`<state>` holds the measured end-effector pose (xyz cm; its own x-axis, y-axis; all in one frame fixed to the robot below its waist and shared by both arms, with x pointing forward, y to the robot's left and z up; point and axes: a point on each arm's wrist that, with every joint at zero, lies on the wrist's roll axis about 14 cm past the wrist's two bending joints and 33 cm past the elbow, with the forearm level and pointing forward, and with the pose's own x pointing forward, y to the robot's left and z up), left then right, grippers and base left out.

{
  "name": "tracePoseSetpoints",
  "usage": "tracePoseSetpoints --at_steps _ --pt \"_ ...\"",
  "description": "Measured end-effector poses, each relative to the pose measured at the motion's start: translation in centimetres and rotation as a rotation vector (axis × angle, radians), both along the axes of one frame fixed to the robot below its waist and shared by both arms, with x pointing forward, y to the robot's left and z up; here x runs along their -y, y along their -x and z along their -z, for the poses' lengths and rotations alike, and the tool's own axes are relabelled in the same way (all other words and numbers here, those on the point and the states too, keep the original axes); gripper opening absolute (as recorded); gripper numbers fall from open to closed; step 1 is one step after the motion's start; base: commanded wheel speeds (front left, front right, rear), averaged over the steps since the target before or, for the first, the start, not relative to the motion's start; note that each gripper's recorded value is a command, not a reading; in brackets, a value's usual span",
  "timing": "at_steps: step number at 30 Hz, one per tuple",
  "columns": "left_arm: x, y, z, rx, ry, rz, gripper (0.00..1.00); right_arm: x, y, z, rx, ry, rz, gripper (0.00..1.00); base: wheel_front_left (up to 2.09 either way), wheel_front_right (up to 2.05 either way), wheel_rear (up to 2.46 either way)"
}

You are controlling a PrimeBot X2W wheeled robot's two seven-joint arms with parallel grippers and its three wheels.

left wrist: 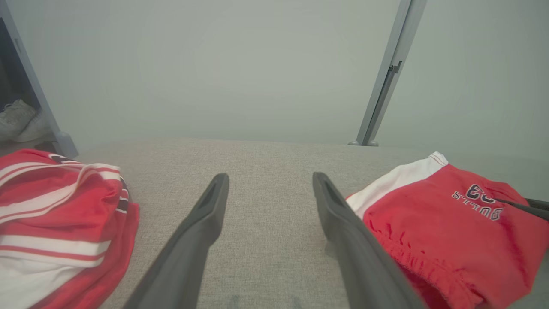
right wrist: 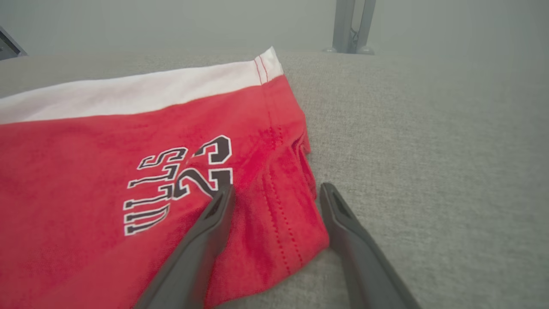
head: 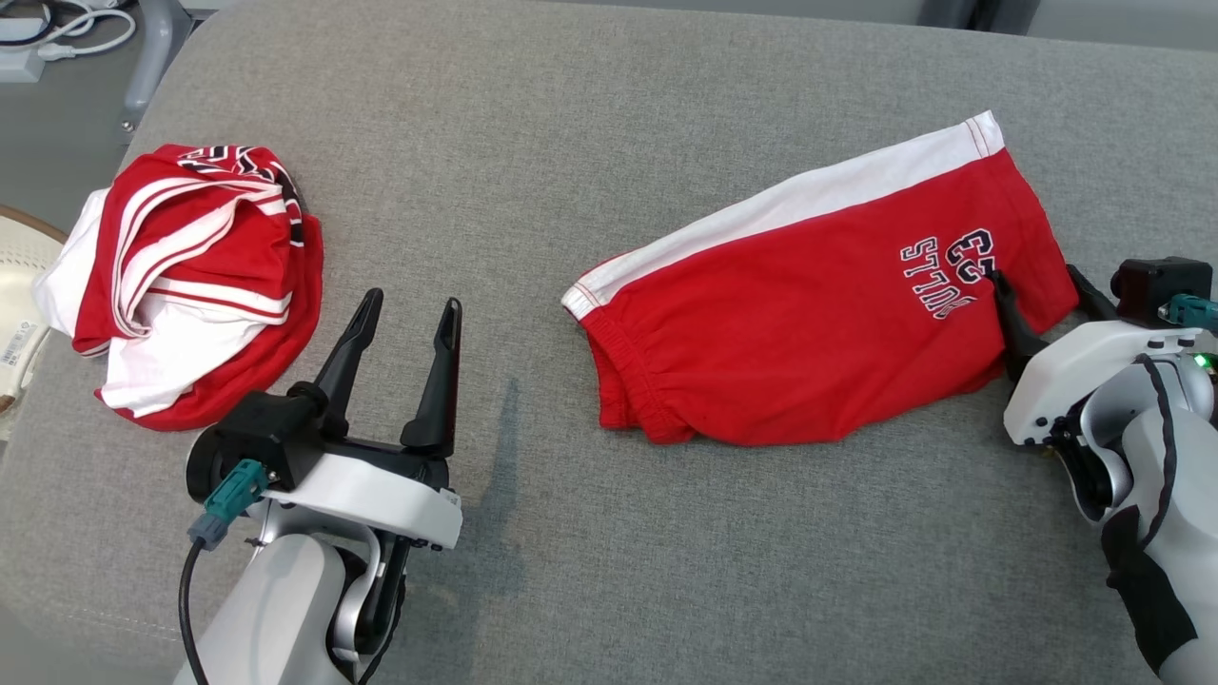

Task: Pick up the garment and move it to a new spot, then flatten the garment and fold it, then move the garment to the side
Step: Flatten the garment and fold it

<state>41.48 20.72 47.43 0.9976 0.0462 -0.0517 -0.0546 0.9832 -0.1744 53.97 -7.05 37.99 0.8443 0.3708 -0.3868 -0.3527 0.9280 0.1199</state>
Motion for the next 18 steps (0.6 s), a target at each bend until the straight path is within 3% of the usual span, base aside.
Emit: tracePoseSetpoints --at_steps 3,4,5,6,7,18 --pt "0.1 0.0 0.2 -0.006 -0.004 0.006 1.0 -0.3 0.3 0.7 -0.034 -0.013 0.005 1.0 0.0 0.0 0.0" --pt "0.1 -0.1 0.2 -0.005 -0.005 0.008 1.0 -0.4 0.3 0.8 -0.042 -0.018 0.009 0.49 0.0 0.0 0.0" --pt "0.2 -0.2 0.2 -0.004 -0.005 0.01 1.0 -0.5 0.4 0.9 -0.049 -0.025 0.009 0.19 0.0 0.0 0.0" --pt "0.3 -0.2 0.2 -0.002 -0.007 0.013 1.0 -0.6 0.5 0.9 -0.057 -0.033 0.013 0.19 0.0 0.0 0.0" --pt "0.3 -0.2 0.2 -0.002 -0.006 0.015 1.0 -0.8 0.5 1.0 -0.063 -0.037 0.011 0.0 0.0 0.0 0.0" --pt "0.9 -0.3 -0.1 0.008 -0.017 0.032 1.0 -0.1 2.6 -0.3 -0.013 -0.155 0.065 0.0 0.0 0.0 0.0"
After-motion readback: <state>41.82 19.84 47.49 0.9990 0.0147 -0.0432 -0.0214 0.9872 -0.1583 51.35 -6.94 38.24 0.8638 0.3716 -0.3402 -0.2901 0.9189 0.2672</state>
